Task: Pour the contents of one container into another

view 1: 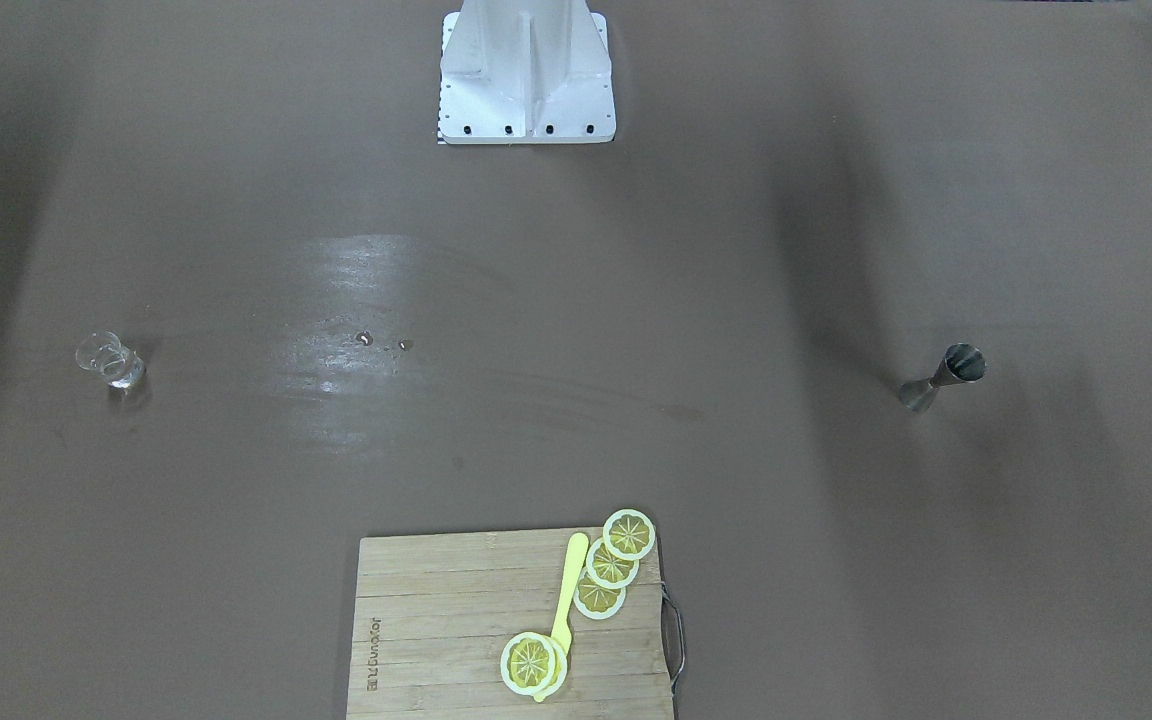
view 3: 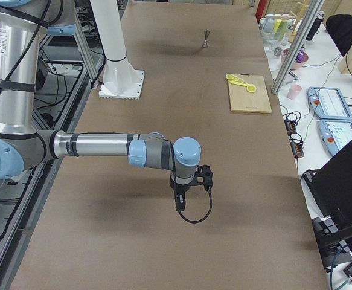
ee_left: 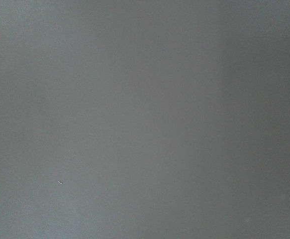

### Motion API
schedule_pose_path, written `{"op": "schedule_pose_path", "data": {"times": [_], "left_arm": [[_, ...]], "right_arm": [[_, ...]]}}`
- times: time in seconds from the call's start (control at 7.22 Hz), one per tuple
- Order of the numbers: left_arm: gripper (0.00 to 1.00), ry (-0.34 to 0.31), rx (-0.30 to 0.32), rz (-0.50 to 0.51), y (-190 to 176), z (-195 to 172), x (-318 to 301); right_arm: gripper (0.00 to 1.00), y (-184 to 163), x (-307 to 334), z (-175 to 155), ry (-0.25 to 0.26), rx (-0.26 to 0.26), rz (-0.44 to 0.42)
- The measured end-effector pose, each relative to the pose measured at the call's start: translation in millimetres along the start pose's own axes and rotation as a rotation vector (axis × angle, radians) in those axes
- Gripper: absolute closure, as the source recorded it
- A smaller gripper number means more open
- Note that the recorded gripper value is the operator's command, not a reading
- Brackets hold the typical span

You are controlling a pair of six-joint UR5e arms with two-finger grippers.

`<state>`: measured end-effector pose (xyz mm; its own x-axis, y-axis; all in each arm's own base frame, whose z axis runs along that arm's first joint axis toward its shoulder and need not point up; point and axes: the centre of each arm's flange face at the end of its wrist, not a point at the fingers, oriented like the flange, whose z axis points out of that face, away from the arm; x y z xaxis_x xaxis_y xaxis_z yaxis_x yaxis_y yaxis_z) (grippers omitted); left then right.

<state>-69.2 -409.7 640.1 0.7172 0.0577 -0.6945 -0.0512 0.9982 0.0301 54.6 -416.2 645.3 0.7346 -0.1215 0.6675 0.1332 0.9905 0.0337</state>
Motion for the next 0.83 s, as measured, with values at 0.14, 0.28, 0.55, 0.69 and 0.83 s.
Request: {"op": "schedule_pose_path", "data": {"times": [0.14, 0.28, 0.55, 0.69, 0.83], "left_arm": [[0.03, 0.002, 0.0, -0.001, 0.7, -0.2, 0.4], [0.03, 0.002, 0.0, -0.001, 0.3, -0.3, 0.6], [0.02, 0.002, 0.001, 0.0, -1.1, -0.8, 0.8], [0.03, 0.0, 0.002, 0.002, -1.9, -1.1, 1.1], [0.03, -0.002, 0.004, 0.004, -2.6, -1.8, 1.9]], "right_arm": [[0.0, 0.0, -0.1, -0.1, 0.0, 0.0, 0.0], [0.0, 0.0, 0.0, 0.0, 0.0, 0.0, 0.0], [0.0, -0.2, -0.1, -0.1, 0.0, 0.0, 0.0], [0.0, -0.3, -0.1, -0.2, 0.0, 0.0, -0.001], [0.0, -0.3, -0.1, -0.1, 0.0, 0.0, 0.0]]}}
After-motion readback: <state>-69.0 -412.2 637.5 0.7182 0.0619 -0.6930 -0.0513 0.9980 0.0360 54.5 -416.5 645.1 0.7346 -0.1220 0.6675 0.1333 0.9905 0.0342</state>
